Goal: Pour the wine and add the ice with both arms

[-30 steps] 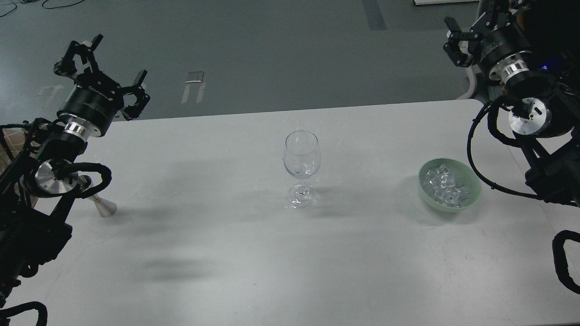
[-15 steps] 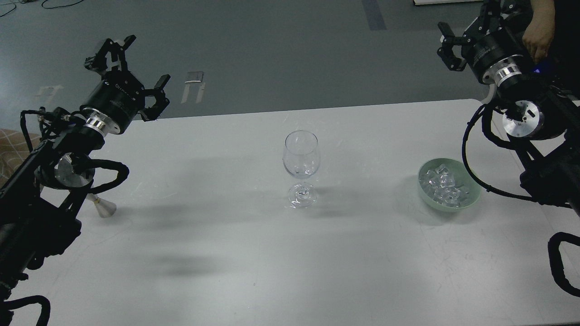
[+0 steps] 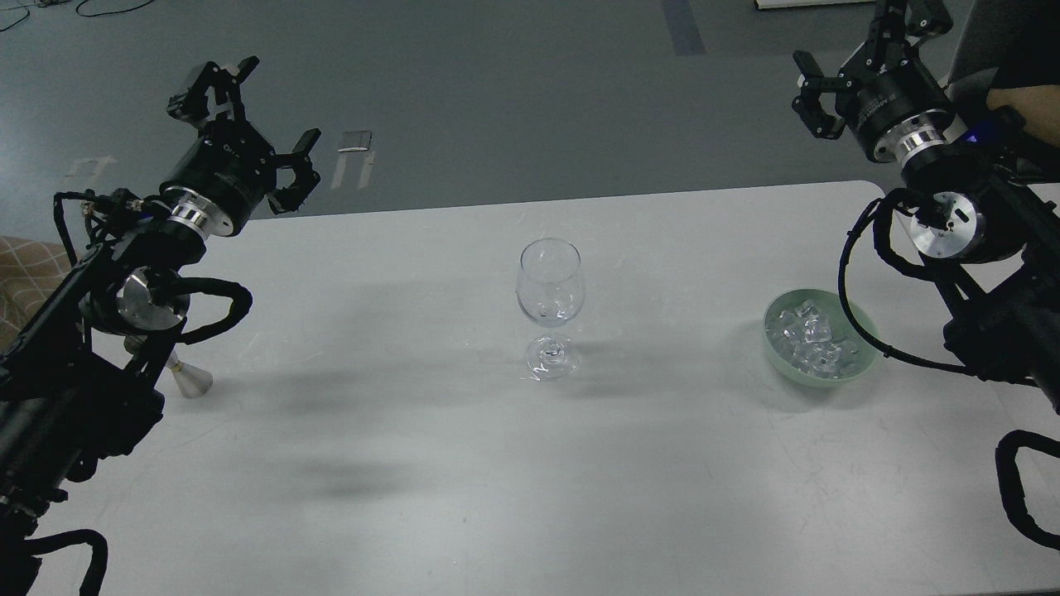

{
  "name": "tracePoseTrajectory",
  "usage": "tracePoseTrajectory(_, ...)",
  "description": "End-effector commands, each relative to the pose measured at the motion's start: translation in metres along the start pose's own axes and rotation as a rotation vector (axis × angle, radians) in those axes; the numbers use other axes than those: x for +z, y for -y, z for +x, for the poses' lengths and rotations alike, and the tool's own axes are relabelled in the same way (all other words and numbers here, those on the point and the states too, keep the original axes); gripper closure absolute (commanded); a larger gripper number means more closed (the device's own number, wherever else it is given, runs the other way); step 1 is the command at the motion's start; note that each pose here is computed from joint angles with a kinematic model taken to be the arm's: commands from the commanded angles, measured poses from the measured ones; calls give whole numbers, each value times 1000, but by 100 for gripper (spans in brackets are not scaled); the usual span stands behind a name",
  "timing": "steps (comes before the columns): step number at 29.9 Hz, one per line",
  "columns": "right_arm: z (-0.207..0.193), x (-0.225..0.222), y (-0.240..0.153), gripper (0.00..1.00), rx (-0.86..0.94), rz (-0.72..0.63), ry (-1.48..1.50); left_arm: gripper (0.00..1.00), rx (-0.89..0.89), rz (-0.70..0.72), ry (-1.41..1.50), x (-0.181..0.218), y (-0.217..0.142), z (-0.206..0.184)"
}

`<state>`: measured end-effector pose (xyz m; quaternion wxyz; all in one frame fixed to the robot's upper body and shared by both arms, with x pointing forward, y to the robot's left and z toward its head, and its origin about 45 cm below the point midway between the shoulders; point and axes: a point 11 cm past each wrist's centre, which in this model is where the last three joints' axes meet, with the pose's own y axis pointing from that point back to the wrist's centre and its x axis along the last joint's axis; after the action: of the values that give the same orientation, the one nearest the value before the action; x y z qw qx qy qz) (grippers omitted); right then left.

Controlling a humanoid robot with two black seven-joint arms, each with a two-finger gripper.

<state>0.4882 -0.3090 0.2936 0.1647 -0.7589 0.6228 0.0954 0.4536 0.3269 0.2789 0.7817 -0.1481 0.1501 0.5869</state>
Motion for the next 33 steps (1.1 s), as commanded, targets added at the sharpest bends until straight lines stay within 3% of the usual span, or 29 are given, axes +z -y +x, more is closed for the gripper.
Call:
tracePoseTrajectory(1, 2, 0, 0, 0, 10, -2, -6, 1, 5, 19, -18, -2, 0, 1)
tracePoseTrajectory(5, 3, 0, 0, 0, 17, -4, -9, 1, 16, 59, -38, 1, -3, 0)
tracePoseTrajectory(11, 4, 0, 0, 0, 21, -6, -12, 1, 53, 46, -135, 25, -37, 19)
tracePoseTrajectory(17, 3, 4, -1, 0, 22, -18, -23, 1, 105, -43, -289, 57, -97, 43)
tracePoseTrajectory(20, 4, 8, -2, 0, 24, -41, -21, 3, 163, -85, -371, 64, -143, 54)
tracePoseTrajectory(26, -3, 19, -2, 0, 13, -66, -17, 4, 374, -27, -465, 39, -201, 70)
tracePoseTrajectory(29, -4, 20, -2, 0, 9, -69, -18, 3, 476, -62, -564, 24, -233, 75)
tracePoseTrajectory(33, -5, 22, -2, 0, 9, -73, -19, 2, 493, -49, -675, 2, -254, 68)
